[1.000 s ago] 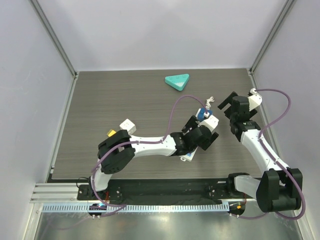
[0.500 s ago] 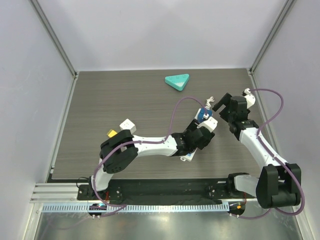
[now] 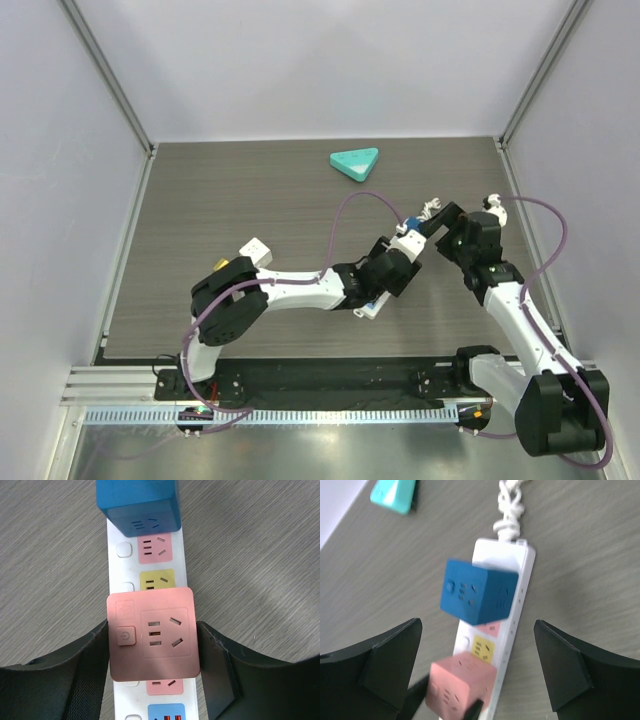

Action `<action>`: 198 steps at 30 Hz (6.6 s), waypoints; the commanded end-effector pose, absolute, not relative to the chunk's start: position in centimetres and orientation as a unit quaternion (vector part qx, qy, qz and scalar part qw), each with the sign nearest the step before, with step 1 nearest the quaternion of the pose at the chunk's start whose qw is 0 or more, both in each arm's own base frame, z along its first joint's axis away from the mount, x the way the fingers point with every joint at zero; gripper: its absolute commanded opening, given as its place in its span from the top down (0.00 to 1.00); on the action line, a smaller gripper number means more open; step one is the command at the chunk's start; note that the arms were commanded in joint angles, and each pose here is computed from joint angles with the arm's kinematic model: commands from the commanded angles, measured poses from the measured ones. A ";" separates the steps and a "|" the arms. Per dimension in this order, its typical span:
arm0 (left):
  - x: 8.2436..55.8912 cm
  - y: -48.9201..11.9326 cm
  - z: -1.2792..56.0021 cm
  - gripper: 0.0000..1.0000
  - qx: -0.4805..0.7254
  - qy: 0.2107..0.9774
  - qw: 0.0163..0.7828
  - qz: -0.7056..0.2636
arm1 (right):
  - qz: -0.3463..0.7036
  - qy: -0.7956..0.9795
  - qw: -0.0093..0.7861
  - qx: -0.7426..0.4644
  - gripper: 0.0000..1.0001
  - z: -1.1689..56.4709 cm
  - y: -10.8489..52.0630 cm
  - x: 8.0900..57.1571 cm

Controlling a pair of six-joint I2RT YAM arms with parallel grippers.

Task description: Pull the plug off the socket

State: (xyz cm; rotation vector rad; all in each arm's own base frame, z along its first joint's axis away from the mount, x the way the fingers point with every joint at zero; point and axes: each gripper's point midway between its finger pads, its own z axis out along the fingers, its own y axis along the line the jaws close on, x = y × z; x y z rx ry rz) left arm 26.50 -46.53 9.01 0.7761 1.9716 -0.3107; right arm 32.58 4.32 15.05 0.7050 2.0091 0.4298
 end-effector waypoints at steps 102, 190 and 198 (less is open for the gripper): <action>35.5 -23.9 13.6 1.00 -0.045 0.812 0.582 0.009 | 0.354 0.796 0.415 0.263 0.99 -1.5 12.2 27.9; 35.2 -49.2 12.2 0.27 0.198 0.759 0.516 -0.345 | 0.386 0.790 0.407 0.248 0.99 -1.7 13.8 28.4; 35.6 -49.4 11.8 0.64 0.203 0.769 0.510 -0.329 | 0.385 0.790 0.407 0.247 0.99 -1.8 13.8 28.4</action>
